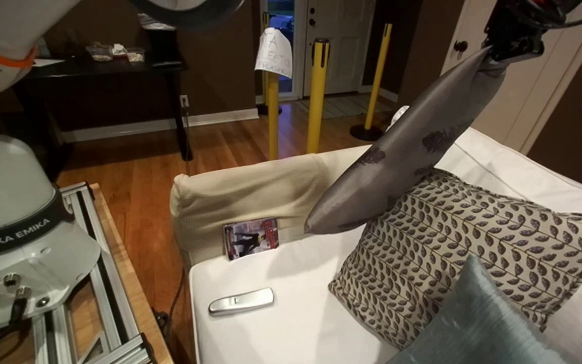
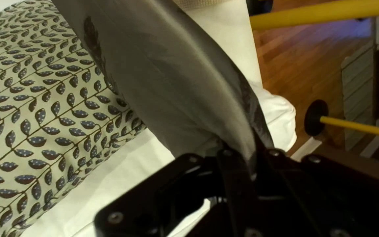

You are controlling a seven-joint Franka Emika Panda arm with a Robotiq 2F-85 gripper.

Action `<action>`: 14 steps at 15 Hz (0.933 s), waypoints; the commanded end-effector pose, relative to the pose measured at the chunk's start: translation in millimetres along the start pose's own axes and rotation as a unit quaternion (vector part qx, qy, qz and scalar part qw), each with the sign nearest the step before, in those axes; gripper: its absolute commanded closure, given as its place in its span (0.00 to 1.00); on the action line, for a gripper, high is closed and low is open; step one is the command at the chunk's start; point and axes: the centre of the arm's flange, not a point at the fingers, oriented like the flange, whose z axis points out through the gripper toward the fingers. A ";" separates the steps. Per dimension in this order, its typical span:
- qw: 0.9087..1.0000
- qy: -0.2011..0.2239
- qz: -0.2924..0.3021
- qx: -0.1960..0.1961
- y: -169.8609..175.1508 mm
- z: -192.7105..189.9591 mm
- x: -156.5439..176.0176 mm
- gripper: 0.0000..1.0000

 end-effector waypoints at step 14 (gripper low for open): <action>0.919 0.309 0.169 0.177 14.7 -66.7 127.2 0.97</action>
